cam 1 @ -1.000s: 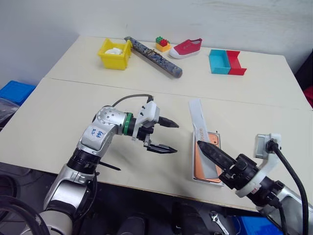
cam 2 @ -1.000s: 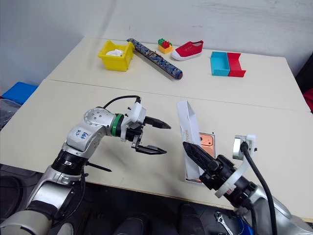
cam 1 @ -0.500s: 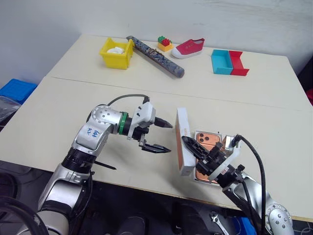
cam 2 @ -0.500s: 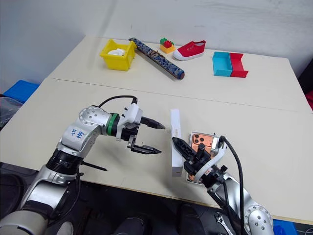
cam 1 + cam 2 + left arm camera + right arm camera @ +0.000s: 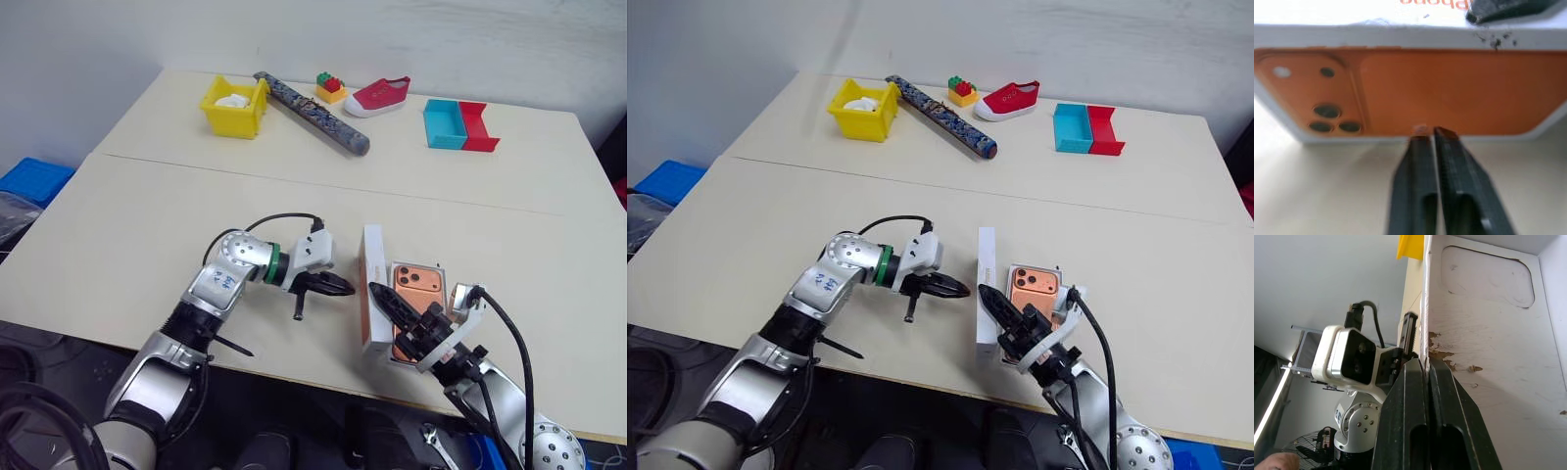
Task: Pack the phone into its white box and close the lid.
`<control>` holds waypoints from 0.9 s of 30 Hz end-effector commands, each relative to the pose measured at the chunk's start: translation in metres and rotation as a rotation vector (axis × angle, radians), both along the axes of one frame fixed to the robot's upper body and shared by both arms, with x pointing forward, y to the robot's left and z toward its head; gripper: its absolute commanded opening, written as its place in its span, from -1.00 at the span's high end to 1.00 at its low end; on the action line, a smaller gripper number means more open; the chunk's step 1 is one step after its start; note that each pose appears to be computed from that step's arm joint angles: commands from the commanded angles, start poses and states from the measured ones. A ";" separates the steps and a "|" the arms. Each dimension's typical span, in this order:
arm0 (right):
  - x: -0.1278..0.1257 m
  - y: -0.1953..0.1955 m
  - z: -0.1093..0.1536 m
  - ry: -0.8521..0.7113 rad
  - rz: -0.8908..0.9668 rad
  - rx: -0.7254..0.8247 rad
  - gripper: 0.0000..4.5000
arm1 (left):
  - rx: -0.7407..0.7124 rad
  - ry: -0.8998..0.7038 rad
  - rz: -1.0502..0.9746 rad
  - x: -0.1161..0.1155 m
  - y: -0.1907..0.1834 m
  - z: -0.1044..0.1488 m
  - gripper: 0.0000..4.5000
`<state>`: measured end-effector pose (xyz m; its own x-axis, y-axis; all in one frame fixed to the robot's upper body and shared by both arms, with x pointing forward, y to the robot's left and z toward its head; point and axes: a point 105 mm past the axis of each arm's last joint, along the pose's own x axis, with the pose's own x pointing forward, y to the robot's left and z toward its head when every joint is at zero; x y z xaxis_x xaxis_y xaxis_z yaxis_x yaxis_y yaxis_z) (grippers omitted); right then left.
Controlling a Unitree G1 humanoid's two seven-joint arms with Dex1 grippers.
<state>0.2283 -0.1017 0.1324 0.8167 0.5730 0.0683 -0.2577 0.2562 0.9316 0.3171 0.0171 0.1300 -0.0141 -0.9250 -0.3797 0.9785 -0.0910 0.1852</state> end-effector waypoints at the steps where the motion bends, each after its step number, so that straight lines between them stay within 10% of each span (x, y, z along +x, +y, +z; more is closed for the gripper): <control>1: -0.009 -0.003 0.004 -0.024 0.004 -0.036 0.58 | -0.015 -0.039 -0.044 -0.002 -0.012 0.008 1.00; 11: -0.038 -0.024 0.020 -0.126 0.011 -0.230 -0.96 | -0.044 -0.024 -0.091 -0.008 -0.030 0.007 1.00; 22: -0.088 -0.071 0.041 -0.246 0.115 -0.483 -0.98 | -0.095 -0.028 -0.138 -0.010 -0.064 0.009 1.00; 27: -0.097 -0.050 0.026 -0.273 0.270 -0.598 -0.46 | -0.165 -0.058 -0.126 -0.003 -0.075 0.031 1.00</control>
<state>0.1346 -0.1608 0.1598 0.6773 0.7253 -0.1232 -0.5469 0.6084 0.5751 0.3098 -0.0565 0.1403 -0.1326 -0.9526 -0.2739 0.9584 -0.1937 0.2097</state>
